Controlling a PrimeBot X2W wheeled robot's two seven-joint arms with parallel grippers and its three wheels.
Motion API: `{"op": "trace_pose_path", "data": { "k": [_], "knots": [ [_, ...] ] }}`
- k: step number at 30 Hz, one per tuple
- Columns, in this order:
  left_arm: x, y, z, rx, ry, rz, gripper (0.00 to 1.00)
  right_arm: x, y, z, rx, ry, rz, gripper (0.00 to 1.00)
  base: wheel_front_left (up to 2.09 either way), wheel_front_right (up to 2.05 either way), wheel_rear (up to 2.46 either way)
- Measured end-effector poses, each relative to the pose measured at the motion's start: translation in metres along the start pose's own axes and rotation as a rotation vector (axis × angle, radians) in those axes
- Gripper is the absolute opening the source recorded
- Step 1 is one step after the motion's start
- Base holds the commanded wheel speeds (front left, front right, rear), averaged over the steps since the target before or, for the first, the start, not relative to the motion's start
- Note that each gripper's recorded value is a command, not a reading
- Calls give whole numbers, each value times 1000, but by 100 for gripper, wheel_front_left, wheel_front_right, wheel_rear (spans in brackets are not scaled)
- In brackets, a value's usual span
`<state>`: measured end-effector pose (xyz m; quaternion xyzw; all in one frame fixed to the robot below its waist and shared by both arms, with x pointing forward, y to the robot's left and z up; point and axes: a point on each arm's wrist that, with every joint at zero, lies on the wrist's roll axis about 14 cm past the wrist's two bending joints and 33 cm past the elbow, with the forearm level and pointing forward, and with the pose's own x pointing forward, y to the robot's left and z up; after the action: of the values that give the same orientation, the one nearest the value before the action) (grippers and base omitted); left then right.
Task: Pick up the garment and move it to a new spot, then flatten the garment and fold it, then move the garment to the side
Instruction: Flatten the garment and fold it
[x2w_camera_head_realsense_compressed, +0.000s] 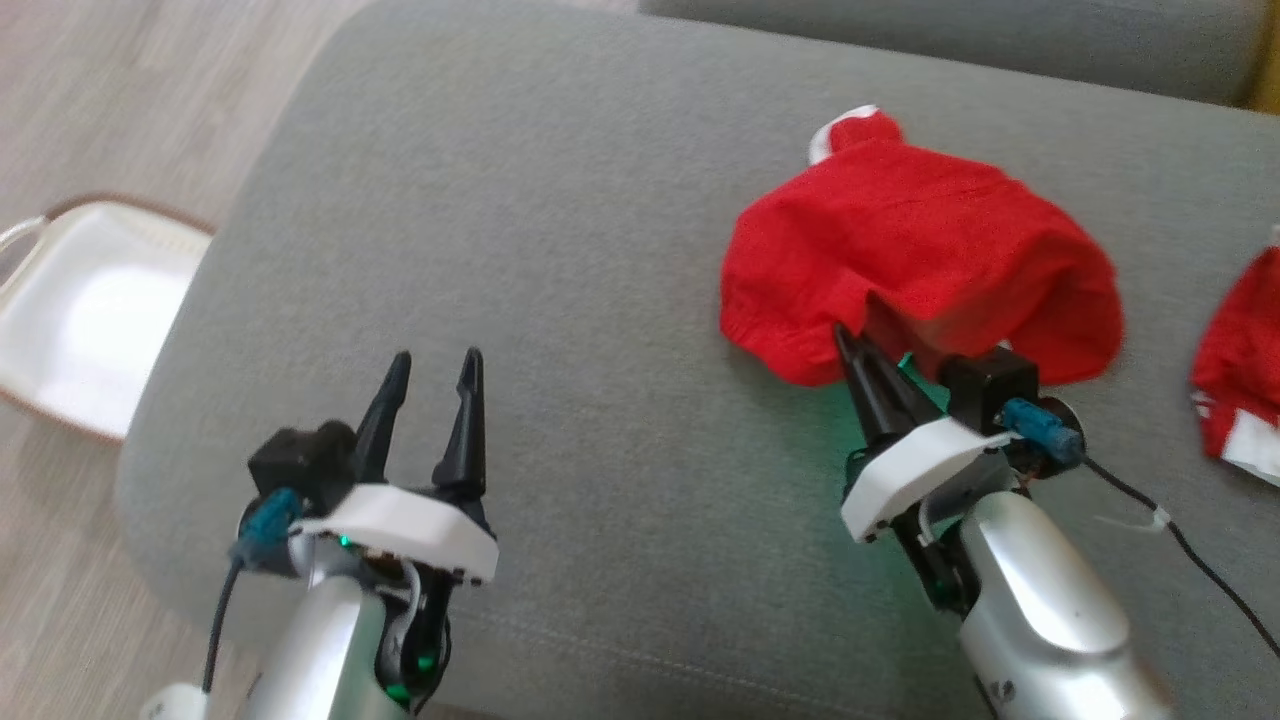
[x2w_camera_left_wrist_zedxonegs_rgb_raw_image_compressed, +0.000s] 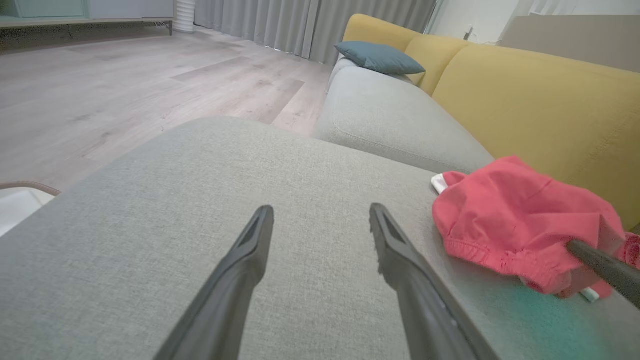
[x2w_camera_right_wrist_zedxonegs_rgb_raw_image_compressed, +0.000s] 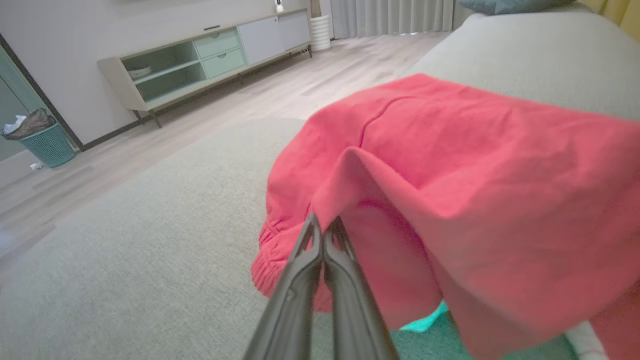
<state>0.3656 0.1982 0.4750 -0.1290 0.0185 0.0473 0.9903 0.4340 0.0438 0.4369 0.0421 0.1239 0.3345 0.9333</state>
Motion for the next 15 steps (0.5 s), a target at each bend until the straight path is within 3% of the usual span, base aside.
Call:
{"op": "trace_pose_path", "data": {
  "k": [8, 15],
  "knots": [
    [-5, -16, 6, -14, -24, -48, 100, -31, 22, 35, -23, -90, 28, 0, 0, 0, 0],
    [-12, -10, 13, -14, -47, -26, 100, -27, 50, 83, -57, -158, 105, 0, 0, 0, 0]
  ]
}}
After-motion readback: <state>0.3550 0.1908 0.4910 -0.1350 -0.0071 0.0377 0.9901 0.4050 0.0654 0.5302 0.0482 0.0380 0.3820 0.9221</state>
